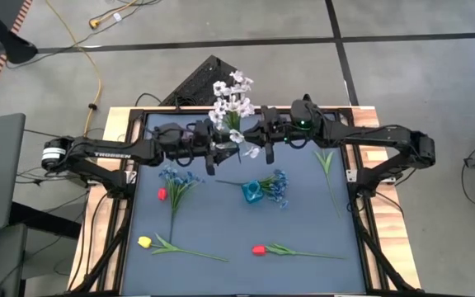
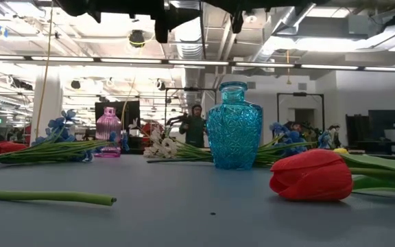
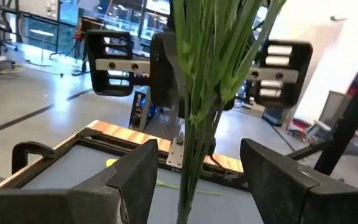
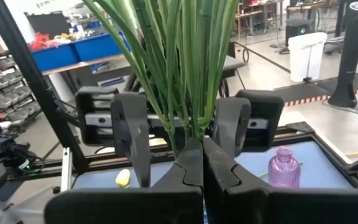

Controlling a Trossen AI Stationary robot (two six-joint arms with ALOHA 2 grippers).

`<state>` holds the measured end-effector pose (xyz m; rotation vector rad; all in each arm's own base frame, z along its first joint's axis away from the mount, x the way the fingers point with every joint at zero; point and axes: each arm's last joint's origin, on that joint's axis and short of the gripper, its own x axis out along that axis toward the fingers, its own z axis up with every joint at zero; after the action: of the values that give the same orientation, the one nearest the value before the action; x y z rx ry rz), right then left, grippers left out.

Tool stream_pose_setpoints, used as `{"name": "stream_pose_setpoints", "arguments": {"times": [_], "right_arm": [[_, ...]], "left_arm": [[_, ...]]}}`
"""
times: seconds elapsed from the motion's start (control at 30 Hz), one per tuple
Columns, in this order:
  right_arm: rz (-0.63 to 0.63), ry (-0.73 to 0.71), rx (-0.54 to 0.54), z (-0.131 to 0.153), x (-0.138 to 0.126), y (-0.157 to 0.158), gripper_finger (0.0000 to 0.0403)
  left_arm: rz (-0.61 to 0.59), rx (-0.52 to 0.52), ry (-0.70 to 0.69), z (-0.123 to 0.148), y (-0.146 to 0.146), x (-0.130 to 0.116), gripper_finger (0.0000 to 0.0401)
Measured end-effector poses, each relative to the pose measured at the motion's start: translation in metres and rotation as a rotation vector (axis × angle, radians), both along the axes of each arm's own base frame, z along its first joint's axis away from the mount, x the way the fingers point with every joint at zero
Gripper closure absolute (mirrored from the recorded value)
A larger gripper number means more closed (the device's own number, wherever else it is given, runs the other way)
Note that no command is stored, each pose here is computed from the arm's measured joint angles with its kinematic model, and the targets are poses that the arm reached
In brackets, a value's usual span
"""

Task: Sort flowers into vase by color
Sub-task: Put the right white flower into the blue vase

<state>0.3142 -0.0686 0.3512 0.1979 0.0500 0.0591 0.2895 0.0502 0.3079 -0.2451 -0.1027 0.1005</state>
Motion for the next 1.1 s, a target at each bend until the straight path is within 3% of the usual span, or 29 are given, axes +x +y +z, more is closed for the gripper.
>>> {"name": "stream_pose_setpoints", "arguments": {"times": [0.43,0.93,1.1], "right_arm": [[0.002,-0.001,-0.011,0.0,0.0,0.0,0.0383],[0.005,0.007,0.009,-0.0007,-0.0001,0.0,0.036],[0.006,0.011,0.027,-0.001,0.0001,0.0006,0.0353]], "left_arm": [[0.024,-0.021,0.012,-0.0018,0.0007,-0.0001,0.0197],[0.031,-0.017,0.016,-0.0021,0.001,-0.0001,0.0386],[0.027,-0.019,0.04,-0.0044,0.0009,0.0,0.0396]]}}
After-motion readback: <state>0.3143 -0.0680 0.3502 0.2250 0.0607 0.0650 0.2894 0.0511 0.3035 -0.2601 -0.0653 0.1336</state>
